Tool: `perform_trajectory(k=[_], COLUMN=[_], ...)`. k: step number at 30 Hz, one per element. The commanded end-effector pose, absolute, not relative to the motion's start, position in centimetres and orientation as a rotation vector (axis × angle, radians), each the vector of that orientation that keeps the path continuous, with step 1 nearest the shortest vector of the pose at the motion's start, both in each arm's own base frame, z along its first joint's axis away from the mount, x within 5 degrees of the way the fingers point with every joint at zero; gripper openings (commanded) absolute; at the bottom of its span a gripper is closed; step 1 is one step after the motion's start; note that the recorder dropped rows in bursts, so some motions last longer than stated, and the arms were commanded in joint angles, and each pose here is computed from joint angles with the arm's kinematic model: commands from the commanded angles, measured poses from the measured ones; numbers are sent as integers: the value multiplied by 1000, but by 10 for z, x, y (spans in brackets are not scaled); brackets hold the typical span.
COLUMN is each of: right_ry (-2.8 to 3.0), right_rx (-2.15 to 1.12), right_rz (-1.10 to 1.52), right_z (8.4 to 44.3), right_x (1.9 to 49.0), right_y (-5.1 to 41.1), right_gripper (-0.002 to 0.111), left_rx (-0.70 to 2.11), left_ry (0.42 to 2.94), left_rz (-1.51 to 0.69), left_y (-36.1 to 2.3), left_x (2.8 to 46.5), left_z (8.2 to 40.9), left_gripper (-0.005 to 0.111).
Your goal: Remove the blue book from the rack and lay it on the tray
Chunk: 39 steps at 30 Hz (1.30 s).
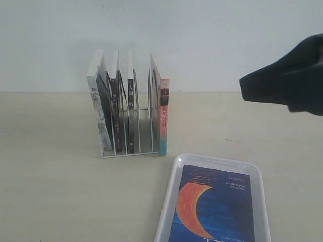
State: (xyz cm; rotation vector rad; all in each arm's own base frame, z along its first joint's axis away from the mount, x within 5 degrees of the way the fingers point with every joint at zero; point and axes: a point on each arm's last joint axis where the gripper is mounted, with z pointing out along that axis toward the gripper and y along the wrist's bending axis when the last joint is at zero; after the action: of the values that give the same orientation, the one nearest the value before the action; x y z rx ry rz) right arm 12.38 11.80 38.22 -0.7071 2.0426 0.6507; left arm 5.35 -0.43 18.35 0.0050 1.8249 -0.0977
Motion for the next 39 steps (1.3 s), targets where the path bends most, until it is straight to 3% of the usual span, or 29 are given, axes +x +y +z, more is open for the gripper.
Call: perform_trajectory(k=[1,18,26,39], right_ry=[2035,1996,1898,1518], right_rx=[-695,-705,-625,-201], right_rz=[671,666,631,499], right_z=[386,387,331,237], right_x=[121,118,96,60], right_y=[117,114,89,28], right_gripper=[1,1,1,1], left_rx=[-6,-6,-6,-6], left_ry=[1821,1821,1821,1821], left_rz=[-100,-100,-100,-100], left_y=[-4,-4,-4,-4], left_x=[54,54,54,54], left_z=[183,183,183,183], left_gripper=[6,6,6,6])
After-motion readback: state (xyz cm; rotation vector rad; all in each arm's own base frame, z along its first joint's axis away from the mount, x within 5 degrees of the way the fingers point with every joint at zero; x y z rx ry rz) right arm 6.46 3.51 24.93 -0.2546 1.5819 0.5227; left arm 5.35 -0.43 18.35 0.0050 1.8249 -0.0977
